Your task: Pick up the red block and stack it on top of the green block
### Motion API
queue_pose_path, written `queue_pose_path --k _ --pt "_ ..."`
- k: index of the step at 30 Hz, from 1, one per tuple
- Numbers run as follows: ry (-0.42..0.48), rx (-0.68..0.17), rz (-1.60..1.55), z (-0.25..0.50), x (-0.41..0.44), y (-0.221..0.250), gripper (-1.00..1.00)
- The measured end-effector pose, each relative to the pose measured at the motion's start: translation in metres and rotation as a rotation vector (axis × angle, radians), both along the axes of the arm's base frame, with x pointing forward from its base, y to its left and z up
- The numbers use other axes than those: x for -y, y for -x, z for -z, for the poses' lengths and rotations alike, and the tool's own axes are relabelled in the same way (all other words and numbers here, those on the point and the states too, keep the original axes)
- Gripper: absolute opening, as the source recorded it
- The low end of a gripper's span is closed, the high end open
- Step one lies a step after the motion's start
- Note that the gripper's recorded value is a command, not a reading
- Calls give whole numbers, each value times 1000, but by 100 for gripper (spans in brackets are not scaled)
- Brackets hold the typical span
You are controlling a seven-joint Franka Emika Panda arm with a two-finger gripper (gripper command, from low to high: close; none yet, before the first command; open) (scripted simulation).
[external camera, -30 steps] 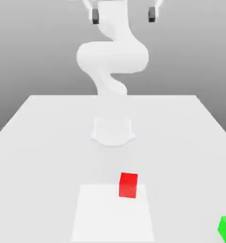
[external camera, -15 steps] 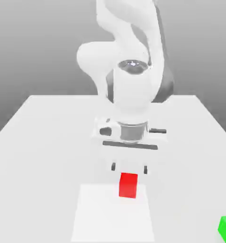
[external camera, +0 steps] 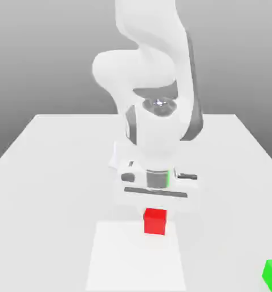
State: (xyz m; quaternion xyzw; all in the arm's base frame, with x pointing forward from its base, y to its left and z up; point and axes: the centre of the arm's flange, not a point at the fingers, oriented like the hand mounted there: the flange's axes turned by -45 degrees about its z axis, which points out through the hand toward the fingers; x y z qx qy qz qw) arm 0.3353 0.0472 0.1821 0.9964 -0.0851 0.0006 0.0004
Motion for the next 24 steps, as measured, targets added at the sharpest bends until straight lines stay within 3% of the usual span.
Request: queue_pose_path --k 5,15,24 --pt "9 -9 -41 -27 -19 -14 -100" --pt "34 -33 -206 -36 -132 -91 -100" --pt "2 -5 -297 -58 -242 -138 -100"
